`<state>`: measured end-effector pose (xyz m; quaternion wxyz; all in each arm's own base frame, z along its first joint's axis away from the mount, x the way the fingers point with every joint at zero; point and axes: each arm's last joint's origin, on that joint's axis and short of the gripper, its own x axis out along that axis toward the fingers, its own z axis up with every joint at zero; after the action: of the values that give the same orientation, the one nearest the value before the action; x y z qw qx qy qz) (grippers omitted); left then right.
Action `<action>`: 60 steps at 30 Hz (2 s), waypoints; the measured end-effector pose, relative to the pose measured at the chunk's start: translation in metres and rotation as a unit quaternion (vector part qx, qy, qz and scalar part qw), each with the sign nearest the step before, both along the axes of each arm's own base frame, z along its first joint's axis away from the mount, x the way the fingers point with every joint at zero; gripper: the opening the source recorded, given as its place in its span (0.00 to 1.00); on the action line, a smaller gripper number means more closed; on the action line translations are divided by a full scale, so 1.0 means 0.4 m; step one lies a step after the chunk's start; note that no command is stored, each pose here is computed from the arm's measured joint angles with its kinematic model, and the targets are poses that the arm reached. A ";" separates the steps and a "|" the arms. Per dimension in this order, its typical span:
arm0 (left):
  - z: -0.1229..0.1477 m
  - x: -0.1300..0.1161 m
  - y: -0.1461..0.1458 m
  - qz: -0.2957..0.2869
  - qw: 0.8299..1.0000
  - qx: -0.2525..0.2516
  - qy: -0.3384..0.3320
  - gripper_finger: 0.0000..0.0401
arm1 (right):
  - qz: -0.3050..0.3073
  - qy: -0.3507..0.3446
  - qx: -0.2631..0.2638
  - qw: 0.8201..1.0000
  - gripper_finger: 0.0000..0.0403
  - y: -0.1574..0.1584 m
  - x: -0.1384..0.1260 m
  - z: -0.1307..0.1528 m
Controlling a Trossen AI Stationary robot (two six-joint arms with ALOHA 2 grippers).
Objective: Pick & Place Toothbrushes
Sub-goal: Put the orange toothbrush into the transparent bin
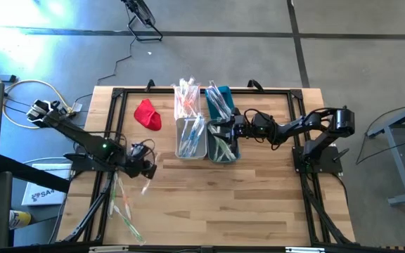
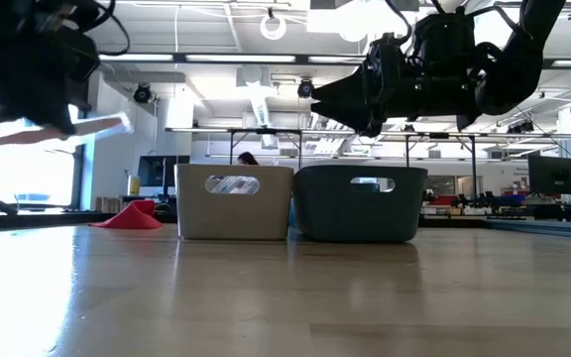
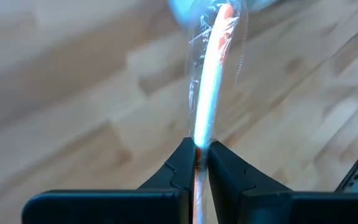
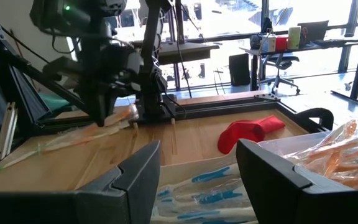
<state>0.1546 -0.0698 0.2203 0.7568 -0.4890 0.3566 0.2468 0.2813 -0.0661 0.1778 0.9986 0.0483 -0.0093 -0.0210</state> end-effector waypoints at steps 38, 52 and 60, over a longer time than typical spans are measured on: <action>0.151 0.063 0.409 0.022 0.923 0.269 -0.273 0.06 | 0.000 -0.001 0.000 1.000 0.51 0.000 0.000 0.000; 0.121 0.116 0.554 0.057 0.913 0.296 -0.275 0.06 | 0.000 -0.008 -0.002 1.000 0.51 0.000 0.000 0.004; 0.145 0.203 0.636 0.034 0.910 0.325 -0.255 0.06 | 0.000 -0.008 -0.002 1.000 0.51 0.000 0.000 0.004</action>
<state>0.2358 0.1844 0.2781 0.9301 -0.2742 0.0352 0.2418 0.2813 -0.0661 0.1794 0.9986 0.0460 -0.0173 -0.0207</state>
